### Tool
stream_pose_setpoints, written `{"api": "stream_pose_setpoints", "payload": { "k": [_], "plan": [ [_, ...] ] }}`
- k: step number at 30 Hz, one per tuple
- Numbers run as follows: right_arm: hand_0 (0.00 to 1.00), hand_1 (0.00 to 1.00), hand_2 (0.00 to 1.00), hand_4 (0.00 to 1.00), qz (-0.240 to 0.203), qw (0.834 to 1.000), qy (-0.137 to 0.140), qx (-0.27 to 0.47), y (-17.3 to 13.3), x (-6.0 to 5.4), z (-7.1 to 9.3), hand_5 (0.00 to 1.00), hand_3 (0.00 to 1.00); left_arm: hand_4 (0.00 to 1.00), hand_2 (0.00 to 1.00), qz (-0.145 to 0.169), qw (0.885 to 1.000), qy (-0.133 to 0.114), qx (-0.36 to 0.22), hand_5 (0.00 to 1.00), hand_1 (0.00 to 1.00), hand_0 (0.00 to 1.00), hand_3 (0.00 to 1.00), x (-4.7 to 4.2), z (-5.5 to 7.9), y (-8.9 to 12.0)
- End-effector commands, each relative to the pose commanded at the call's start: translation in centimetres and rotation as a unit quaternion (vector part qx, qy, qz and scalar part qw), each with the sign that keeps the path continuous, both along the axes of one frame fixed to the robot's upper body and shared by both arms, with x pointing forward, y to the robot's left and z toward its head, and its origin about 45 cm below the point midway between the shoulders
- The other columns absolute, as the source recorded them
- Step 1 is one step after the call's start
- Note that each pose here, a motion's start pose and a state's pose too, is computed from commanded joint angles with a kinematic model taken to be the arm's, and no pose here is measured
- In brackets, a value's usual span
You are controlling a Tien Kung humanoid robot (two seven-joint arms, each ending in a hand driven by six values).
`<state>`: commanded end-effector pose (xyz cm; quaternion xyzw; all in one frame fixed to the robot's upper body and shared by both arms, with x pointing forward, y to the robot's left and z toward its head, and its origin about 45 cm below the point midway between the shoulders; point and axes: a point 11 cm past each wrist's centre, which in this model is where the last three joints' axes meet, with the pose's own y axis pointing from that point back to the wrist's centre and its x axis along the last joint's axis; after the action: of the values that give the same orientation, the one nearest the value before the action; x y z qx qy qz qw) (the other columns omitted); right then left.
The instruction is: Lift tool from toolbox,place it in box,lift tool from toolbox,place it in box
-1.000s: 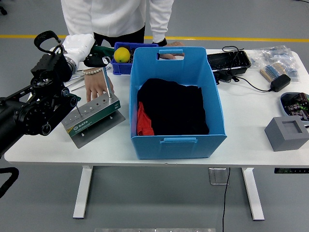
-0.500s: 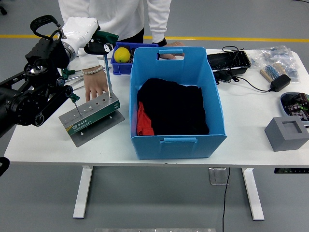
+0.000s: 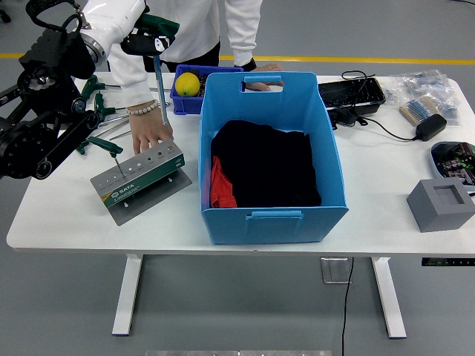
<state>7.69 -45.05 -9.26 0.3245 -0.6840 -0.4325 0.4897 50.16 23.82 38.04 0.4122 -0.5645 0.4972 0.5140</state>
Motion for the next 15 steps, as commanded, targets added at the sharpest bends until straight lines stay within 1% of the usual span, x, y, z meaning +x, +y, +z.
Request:
{"api": "stream_pose_setpoints", "payload": {
  "k": [3,5,8,10,11,14,15],
  "plan": [
    [0.647,0.626,0.697,0.79,0.0,1.0,0.0,0.0,0.0,0.0,0.0,0.686,0.561,0.705,0.014,-0.012,1.0,-0.017,-0.005,0.562,0.002,0.086,0.06,-0.5,1.5,-0.7],
    [0.647,0.626,0.697,0.79,0.0,1.0,0.001,0.0,0.0,-0.1,0.0,0.686,0.561,0.705,0.014,-0.027,0.999,-0.029,-0.011,0.562,0.002,0.086,0.06,-1.02,2.5,-1.7],
    [0.647,0.627,0.697,0.79,0.002,1.0,0.001,0.0,0.0,0.0,0.0,0.687,0.56,0.703,0.014,-0.053,0.998,-0.041,-0.022,0.56,0.002,0.086,0.059,-1.84,3.4,-3.5],
    [0.647,0.627,0.697,0.79,0.002,1.0,0.001,0.0,0.0,-0.1,0.0,0.687,0.56,0.703,0.014,-0.073,0.996,-0.043,-0.034,0.56,0.002,0.086,0.059,-2.43,3.8,-5.0],
    [0.647,0.627,0.697,0.79,0.001,1.0,0.001,0.0,0.0,-0.1,0.0,0.687,0.56,0.703,0.014,-0.089,0.994,-0.041,-0.043,0.56,0.002,0.086,0.059,-2.84,3.8,-6.1],
    [0.647,0.627,0.698,0.789,0.002,1.0,0.001,-0.001,0.1,0.0,0.0,0.687,0.561,0.703,0.014,-0.123,0.99,-0.035,-0.058,0.56,0.002,0.086,0.059,-3.71,3.9,-8.4],
    [0.647,0.627,0.698,0.789,0.002,1.0,0.001,-0.001,0.1,0.1,0.0,0.687,0.561,0.703,0.014,-0.147,0.987,-0.033,-0.06,0.56,0.002,0.086,0.059,-4.37,3.8,-10.1]
  ]
}}
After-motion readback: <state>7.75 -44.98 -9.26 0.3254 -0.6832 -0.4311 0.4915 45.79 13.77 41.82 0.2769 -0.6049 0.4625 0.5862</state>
